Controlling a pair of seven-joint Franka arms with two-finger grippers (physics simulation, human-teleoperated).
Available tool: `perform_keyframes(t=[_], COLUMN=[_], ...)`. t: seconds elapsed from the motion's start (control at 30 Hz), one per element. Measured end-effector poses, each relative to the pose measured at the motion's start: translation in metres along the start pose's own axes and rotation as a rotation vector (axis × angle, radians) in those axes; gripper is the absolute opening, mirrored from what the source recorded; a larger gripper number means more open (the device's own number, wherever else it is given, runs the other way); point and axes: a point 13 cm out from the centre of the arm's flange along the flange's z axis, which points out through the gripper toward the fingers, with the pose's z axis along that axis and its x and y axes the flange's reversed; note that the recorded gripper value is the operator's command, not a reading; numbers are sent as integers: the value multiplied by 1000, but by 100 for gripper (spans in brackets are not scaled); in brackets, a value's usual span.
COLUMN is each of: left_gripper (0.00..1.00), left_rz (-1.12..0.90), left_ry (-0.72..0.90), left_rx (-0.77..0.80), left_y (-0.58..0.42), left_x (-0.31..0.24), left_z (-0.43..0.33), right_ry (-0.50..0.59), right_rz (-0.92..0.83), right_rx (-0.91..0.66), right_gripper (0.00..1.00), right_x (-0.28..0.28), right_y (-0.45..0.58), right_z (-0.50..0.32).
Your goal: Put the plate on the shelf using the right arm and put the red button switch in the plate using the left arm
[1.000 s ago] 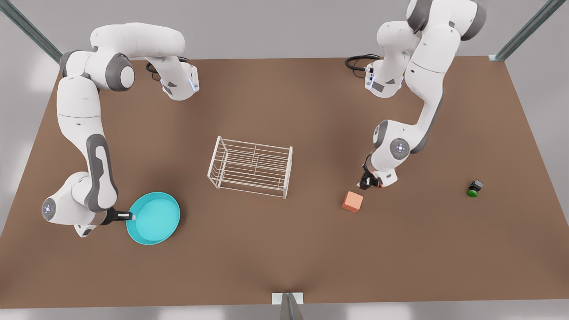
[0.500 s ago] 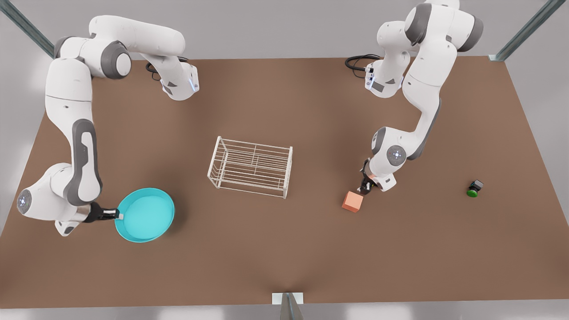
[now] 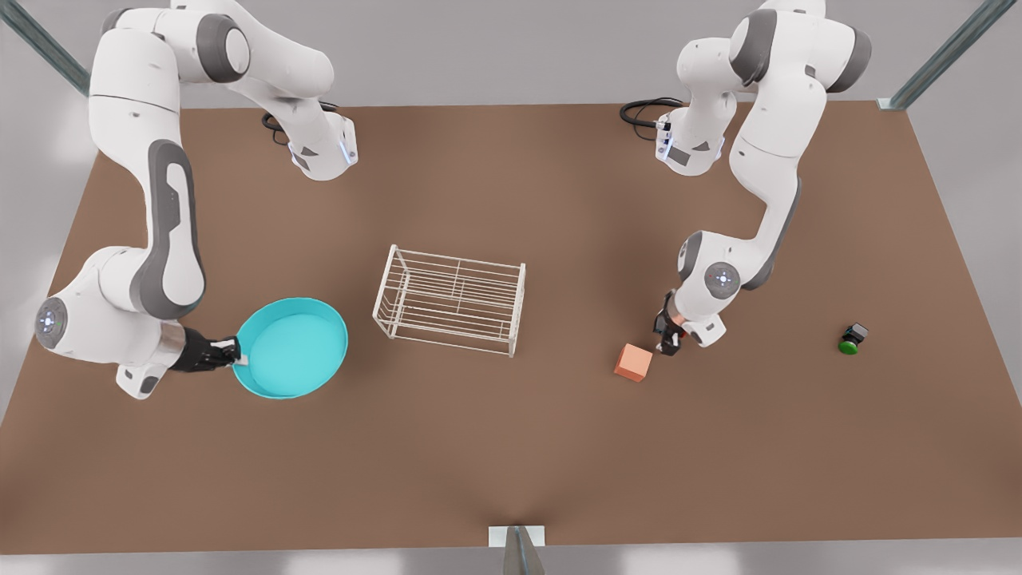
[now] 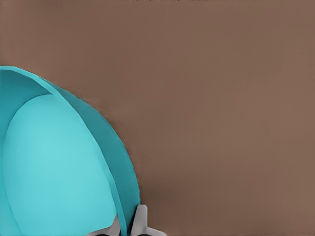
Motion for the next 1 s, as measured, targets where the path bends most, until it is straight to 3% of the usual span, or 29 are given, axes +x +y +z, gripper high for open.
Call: perform_keyframes(t=[0.43, 0.53, 0.7, 1.0], left_gripper=[100, 77, 50, 18], left_rz=[10, 5, -4, -17], left_ry=[-26, -27, -28, -29], left_rx=[-13, -10, -7, -11], left_y=[11, 10, 9, 10], left_x=[-8, -8, -8, -8], left_z=[2, 2, 0, -1], right_ry=[97, 119, 122, 135], right_rz=[-69, -42, -13, 149], right_rx=[22, 34, 55, 104], right_gripper=[15, 15, 15, 15], right_x=[0, 16, 28, 49], right_y=[193, 220, 282, 303], right_z=[14, 30, 54, 114])
